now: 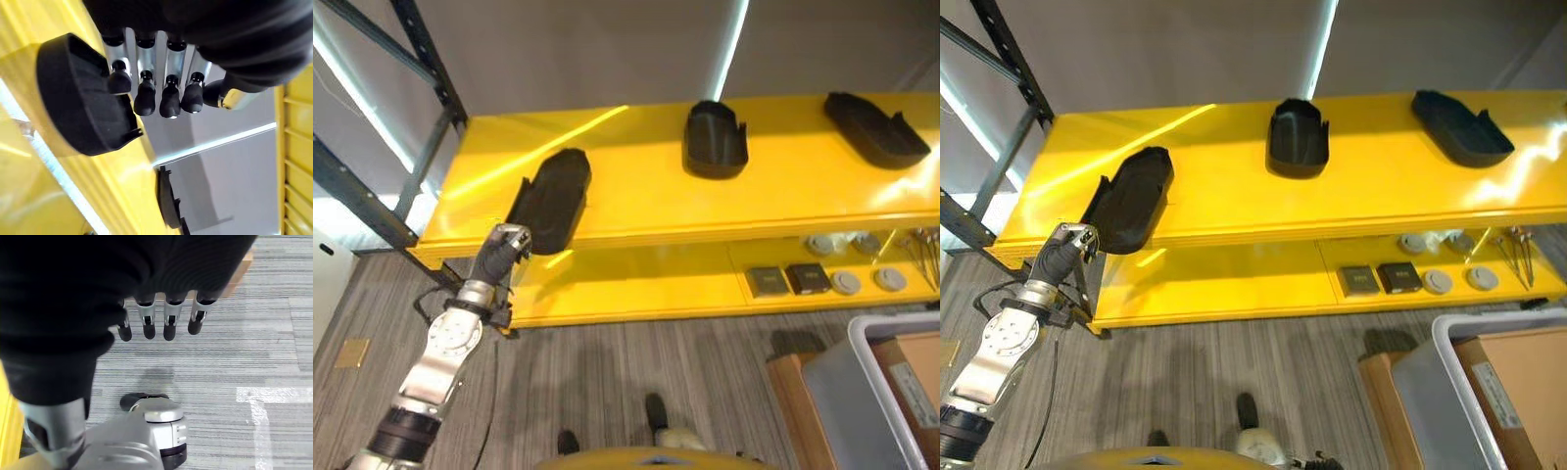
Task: Move parts from the plastic box to the shelf.
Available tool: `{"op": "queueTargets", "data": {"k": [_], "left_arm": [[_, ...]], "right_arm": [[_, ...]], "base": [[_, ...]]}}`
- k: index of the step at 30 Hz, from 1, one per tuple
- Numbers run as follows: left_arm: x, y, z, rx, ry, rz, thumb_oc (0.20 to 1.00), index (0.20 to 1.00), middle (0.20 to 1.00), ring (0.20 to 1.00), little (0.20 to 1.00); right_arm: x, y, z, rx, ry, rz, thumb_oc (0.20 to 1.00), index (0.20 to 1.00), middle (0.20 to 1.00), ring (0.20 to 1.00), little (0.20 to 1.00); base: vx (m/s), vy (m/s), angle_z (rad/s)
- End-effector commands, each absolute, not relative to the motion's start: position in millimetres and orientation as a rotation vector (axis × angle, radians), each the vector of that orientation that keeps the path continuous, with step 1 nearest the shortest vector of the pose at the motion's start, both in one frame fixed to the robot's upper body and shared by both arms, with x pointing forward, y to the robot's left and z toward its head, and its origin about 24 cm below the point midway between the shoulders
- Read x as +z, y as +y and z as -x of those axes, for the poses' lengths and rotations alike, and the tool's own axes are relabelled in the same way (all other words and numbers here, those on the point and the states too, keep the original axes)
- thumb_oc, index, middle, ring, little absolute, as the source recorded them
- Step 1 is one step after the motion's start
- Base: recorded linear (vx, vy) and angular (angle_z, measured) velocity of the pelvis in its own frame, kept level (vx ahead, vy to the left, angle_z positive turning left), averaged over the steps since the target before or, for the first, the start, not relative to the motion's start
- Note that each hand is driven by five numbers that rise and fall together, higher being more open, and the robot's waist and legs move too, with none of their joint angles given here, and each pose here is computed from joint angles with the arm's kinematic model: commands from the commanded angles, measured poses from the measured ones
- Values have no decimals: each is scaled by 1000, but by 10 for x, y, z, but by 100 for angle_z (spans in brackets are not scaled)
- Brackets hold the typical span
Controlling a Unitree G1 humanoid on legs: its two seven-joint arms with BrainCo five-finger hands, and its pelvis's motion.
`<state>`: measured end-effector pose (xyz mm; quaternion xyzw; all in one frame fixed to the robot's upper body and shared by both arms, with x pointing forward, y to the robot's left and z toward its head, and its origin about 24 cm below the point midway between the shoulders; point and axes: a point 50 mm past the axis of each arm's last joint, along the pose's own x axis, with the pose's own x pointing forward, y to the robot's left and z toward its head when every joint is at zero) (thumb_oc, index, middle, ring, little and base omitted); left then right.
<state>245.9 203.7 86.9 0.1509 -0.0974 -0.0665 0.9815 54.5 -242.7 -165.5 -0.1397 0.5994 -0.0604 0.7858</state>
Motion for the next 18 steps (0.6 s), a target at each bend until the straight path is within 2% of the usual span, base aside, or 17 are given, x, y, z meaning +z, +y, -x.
{"op": "queueTargets", "data": {"k": [1,9,18], "left_arm": [[1175,2088,-2563,-107,-338,-312,200,200,200,200,200],[1060,2065,-2670,-83,-290,-321,200,200,200,200,200],[1209,1994,-2902,-30,-349,-332,200,200,200,200,200]], "right_arm": [[-1660,-2407,-607,-112,1296,318,1000,1000,1000,1000,1000],[-1626,-2457,-705,-133,1254,329,1000,1000,1000,1000,1000],[-1600,-2425,-852,-113,1201,350,1000,1000,1000,1000,1000]], "base": [[0,-17,-4],[-4,-4,0],[0,-3,-1]]}}
